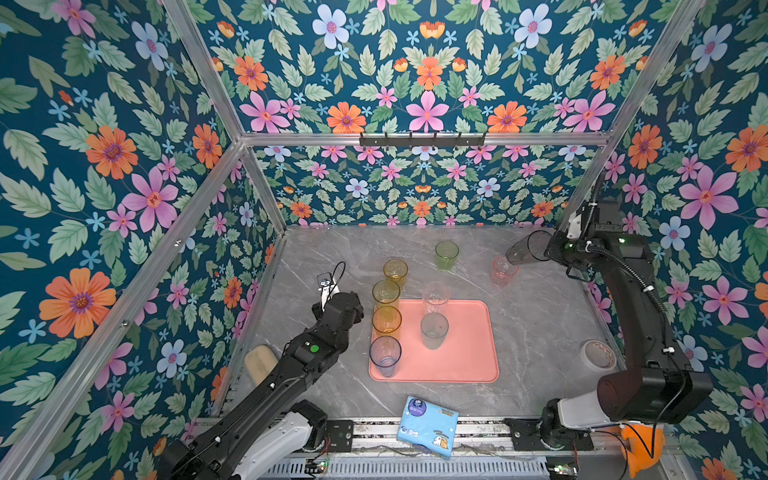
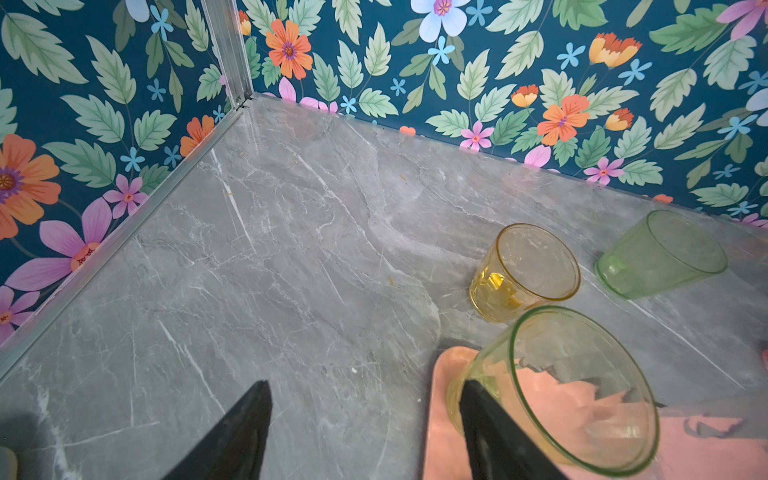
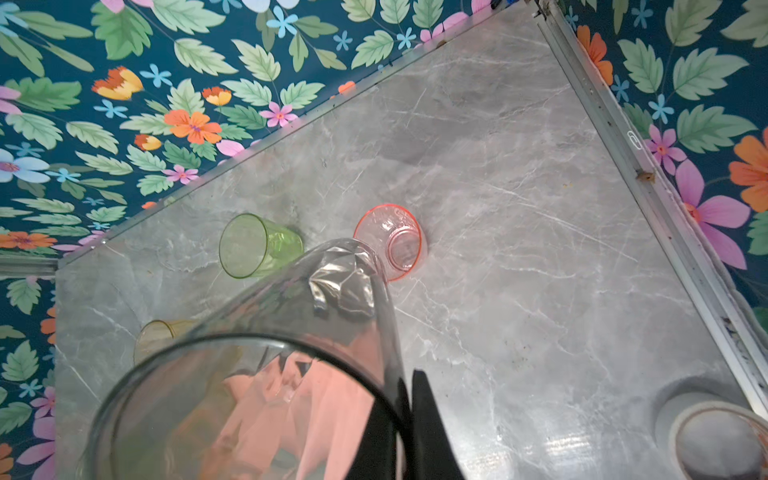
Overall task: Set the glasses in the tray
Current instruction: 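Carry the dark grey cup with the right gripper toward the pink tray, then lower the dark grey cup onto the tray edge nearest the robot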
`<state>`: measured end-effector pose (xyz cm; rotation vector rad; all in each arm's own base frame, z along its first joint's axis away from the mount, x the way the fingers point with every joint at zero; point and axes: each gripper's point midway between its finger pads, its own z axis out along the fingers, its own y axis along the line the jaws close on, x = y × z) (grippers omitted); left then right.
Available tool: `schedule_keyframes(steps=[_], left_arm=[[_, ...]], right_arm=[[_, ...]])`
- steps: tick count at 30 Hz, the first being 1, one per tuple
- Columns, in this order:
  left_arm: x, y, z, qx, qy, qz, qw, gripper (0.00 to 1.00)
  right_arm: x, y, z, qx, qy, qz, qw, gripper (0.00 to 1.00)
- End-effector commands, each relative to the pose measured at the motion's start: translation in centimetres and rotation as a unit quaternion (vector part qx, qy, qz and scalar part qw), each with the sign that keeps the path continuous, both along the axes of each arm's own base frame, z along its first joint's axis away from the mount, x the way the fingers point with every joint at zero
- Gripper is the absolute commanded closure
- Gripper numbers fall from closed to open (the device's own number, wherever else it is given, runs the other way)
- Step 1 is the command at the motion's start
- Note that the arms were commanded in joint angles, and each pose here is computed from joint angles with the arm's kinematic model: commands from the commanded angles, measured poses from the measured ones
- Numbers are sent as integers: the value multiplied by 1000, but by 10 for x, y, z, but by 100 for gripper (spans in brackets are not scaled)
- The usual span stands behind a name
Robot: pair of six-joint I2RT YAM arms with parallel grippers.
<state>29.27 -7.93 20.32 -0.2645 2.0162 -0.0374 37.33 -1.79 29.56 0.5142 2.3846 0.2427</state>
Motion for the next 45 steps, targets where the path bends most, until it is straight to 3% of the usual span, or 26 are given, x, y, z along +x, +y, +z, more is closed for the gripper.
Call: schedule_keyframes(steps=[1, 10, 27, 33, 45], left_arm=[[1, -1, 0, -3, -2, 0, 1000, 26], [4, -6, -2, -11, -1, -6, 1000, 26], [9, -3, 2, 2, -8, 8, 1000, 26], [9, -2, -1, 1, -6, 9, 1000, 26], [5, 0, -1, -1, -9, 9, 1000, 26]], right_arm=[[-14, 15, 1, -2, 6, 19, 1000, 99], [-47, 51, -6, -19, 27, 69, 997, 100], [-109, 112, -63, -47, 111, 146, 982, 100], [-122, 118, -85, -81, 143, 152, 975, 100], [-155, 147, -111, -86, 158, 206, 962, 100]])
